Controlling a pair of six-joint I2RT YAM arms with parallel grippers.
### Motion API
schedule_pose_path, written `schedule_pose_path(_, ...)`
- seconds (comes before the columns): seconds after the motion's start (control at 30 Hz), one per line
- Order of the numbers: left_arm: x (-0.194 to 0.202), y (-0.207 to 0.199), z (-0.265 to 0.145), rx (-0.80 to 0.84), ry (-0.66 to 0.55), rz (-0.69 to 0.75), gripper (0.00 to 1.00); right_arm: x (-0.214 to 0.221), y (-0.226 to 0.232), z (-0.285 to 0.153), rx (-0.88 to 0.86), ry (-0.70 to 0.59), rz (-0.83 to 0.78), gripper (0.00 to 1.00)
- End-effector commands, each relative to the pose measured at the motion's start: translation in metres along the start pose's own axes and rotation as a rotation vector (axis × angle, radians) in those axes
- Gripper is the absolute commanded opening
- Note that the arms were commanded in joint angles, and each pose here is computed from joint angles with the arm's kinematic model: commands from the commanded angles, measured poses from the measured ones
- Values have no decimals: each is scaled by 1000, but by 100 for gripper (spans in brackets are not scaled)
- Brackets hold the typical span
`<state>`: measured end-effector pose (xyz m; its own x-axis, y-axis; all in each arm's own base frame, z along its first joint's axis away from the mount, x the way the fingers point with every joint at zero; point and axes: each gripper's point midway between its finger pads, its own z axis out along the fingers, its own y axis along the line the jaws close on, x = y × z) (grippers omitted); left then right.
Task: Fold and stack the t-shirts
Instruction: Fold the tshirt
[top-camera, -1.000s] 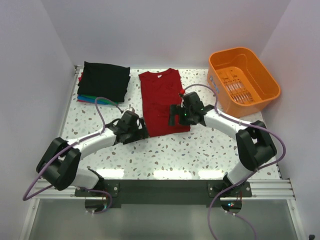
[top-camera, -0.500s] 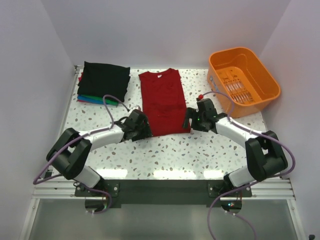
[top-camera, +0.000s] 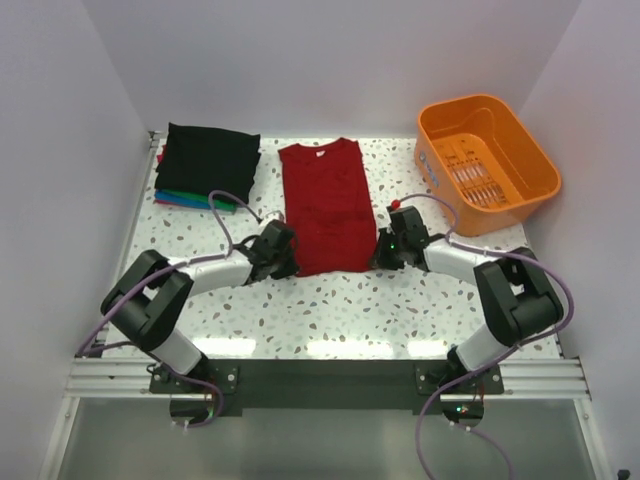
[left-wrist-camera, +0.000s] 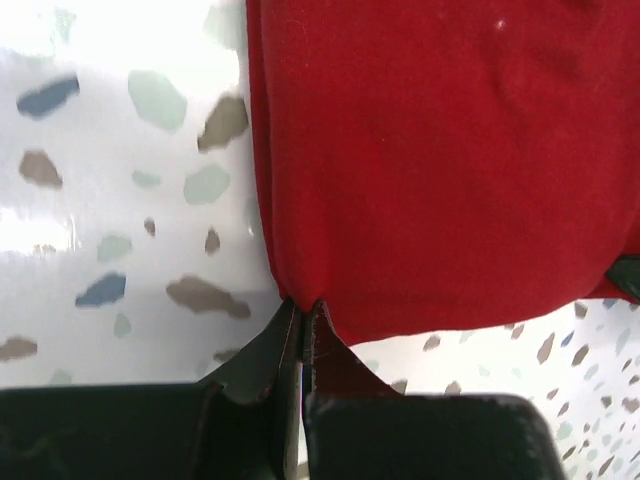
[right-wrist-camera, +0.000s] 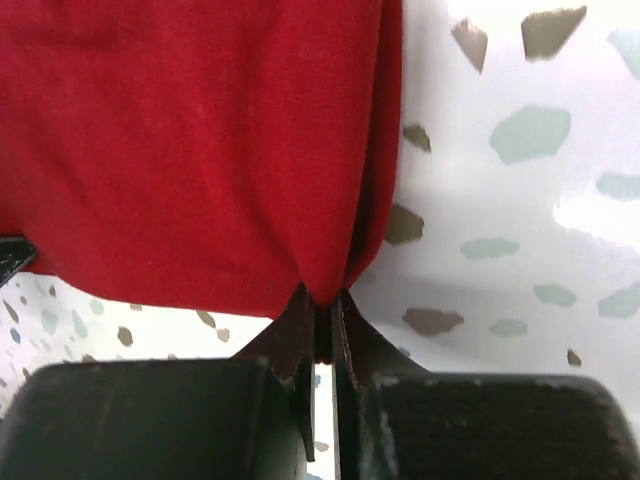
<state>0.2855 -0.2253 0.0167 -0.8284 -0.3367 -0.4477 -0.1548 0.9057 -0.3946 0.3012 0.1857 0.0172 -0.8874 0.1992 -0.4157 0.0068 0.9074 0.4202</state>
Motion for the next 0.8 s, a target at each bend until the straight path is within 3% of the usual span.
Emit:
schedule_pose_path(0.0, 39, 19, -12, -31, 66, 68, 0, 25, -8, -16, -6, 34, -1, 0)
schedule_pose_path(0.27, 98, 11, -83, 98, 135, 154, 0, 96, -30, -86, -15, 137, -16, 0)
schedule_pose_path(0.43, 124, -15, -123, 219, 175, 179, 0, 108, -18, -130, -100, 97, -6, 0)
schedule_pose_path(0.63, 62, -37, -151, 197, -50, 180, 0, 49, 1, -157, -67, -83, -22, 0)
schedule_pose_path(0.77, -1, -48, -161, 123, -227, 137, 0, -23, 41, -170, -121, -244, -50, 0)
